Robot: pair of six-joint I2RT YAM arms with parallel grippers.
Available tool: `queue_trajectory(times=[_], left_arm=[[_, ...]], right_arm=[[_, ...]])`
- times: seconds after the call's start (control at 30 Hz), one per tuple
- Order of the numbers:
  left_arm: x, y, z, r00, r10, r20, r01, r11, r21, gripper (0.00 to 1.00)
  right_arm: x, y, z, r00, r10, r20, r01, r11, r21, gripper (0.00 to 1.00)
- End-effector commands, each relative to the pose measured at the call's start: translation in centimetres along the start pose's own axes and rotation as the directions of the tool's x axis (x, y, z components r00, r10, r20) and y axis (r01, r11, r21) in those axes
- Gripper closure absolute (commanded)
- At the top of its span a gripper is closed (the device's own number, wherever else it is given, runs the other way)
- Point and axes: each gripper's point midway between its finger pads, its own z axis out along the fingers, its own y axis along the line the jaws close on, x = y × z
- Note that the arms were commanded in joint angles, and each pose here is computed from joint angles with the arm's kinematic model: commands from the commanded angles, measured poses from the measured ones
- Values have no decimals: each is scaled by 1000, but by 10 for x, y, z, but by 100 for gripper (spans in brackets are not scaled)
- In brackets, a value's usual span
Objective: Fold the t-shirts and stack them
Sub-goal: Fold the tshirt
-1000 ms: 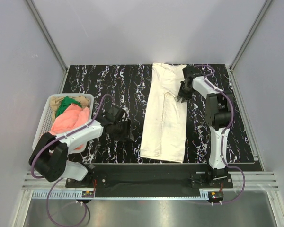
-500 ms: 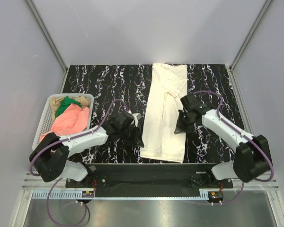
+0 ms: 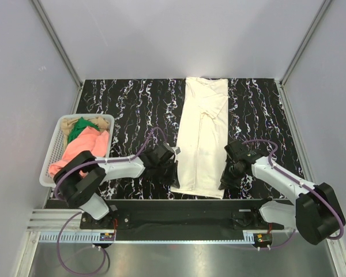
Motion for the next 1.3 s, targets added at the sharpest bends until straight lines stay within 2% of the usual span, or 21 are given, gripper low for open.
queue_trajectory(times=[0.0,0.23,0.6,0.87,1.1,1.2,1.27], left_arm=[[-6,9,4,999,7,35,-5,998,-56,100],[13,35,9,1000,-7,12,8,991,-133,100],[14,30,-2,999,12,35,-8,994,-113,100],[15,27,-4,999,23,38,-19,995,-96,100],[12,19,-7,999,21,49,-18,998,-68,100],[10,8,-15,998,29,61,-27,999,-30,96],[5,-4,-22,997,33,74,-33,999,2,84]], right_arm=[[-6,-3,-1,998,25,51,-26,999,22,100],[-6,-12,9,996,47,71,-51,998,46,100],[-12,-24,15,999,-19,48,9,979,201,100],[-14,-27,17,998,-23,63,7,971,241,100],[-11,-20,10,998,-52,21,46,973,227,100],[-13,-11,-11,998,-49,42,40,977,209,100],[-13,7,-22,998,-37,55,30,991,129,100]])
